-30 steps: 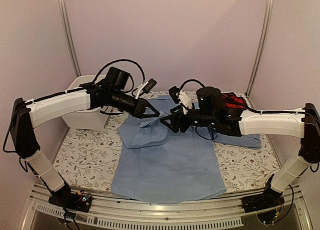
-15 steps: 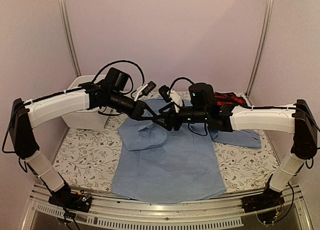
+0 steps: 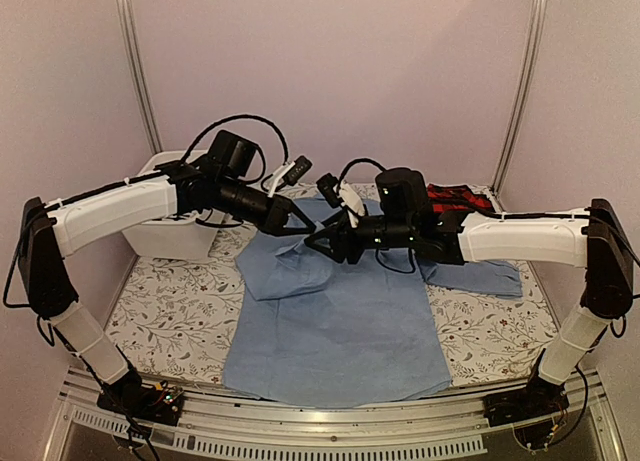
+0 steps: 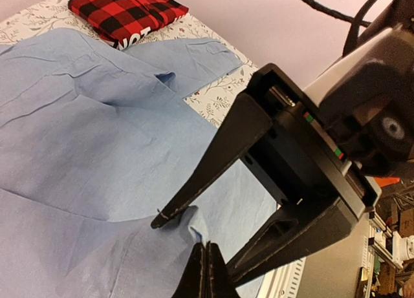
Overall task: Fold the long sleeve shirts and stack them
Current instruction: Pass from the left arm to the right, then move the flattened shirt to the center of the board.
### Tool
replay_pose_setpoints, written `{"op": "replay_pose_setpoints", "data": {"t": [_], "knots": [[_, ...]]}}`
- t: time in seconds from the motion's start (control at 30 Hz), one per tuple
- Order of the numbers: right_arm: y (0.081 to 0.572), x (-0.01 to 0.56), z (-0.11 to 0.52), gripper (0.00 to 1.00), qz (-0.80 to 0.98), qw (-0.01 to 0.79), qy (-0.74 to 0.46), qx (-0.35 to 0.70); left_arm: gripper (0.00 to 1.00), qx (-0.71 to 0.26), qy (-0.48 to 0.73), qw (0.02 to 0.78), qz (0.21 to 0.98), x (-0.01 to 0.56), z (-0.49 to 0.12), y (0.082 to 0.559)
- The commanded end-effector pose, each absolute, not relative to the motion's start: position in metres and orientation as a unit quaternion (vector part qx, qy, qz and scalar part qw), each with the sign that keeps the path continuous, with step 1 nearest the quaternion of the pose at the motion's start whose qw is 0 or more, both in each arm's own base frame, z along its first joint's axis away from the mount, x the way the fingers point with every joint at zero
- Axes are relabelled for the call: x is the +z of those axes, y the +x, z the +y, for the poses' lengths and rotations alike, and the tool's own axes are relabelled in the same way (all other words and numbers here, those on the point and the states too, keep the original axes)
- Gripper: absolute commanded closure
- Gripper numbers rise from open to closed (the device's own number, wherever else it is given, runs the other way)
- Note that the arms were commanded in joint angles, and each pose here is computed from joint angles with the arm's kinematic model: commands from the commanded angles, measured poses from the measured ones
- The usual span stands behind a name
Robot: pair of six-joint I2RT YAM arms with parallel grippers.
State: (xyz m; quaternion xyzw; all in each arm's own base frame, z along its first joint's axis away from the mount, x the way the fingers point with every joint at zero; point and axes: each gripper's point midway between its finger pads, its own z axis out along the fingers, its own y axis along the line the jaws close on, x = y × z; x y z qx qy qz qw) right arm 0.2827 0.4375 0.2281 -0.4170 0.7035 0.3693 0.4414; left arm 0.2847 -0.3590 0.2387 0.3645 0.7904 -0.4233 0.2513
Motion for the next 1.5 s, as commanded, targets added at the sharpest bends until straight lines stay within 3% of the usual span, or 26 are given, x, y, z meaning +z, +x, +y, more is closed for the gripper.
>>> {"op": "replay_pose_setpoints", "data": {"t": [0.0,0.23,0.3,0.37,0.47,0.53,0.7,0.83,1.0,1.47], "knots": [[0.288,0.23,0.438,0.61,0.709,0.44,-0.404,0.374,1.0,-0.424,0.363,0.284,0.78,0.264,-0.357,0.293],[0.311,0.23,0.431,1.0,0.735,0.465,-0.366,0.33,1.0,-0.424,0.331,0.304,0.786,0.276,-0.347,0.309],[0.318,0.233,0.428,1.0,0.744,0.473,-0.351,0.317,1.0,-0.423,0.321,0.306,0.79,0.276,-0.344,0.313],[0.328,0.24,0.423,1.0,0.749,0.49,-0.332,0.298,0.9,-0.419,0.311,0.308,0.796,0.275,-0.341,0.317],[0.341,0.249,0.421,1.0,0.756,0.504,-0.311,0.278,0.88,-0.41,0.299,0.314,0.802,0.275,-0.337,0.321],[0.351,0.251,0.42,1.0,0.761,0.514,-0.297,0.26,0.74,-0.401,0.286,0.318,0.81,0.275,-0.332,0.326],[0.379,0.252,0.407,1.0,0.78,0.538,-0.247,0.202,0.54,-0.356,0.229,0.319,0.848,0.268,-0.306,0.333],[0.407,0.271,0.386,1.0,0.785,0.561,-0.191,0.18,0.53,-0.328,0.164,0.3,0.881,0.251,-0.28,0.323],[0.433,0.291,0.385,1.0,0.783,0.57,-0.171,0.181,0.54,-0.299,0.097,0.228,0.922,0.192,-0.25,0.288],[0.461,0.14,0.388,1.0,0.879,0.428,-0.165,0.131,0.54,-0.211,-0.028,0.082,0.974,0.068,-0.177,0.178]]}}
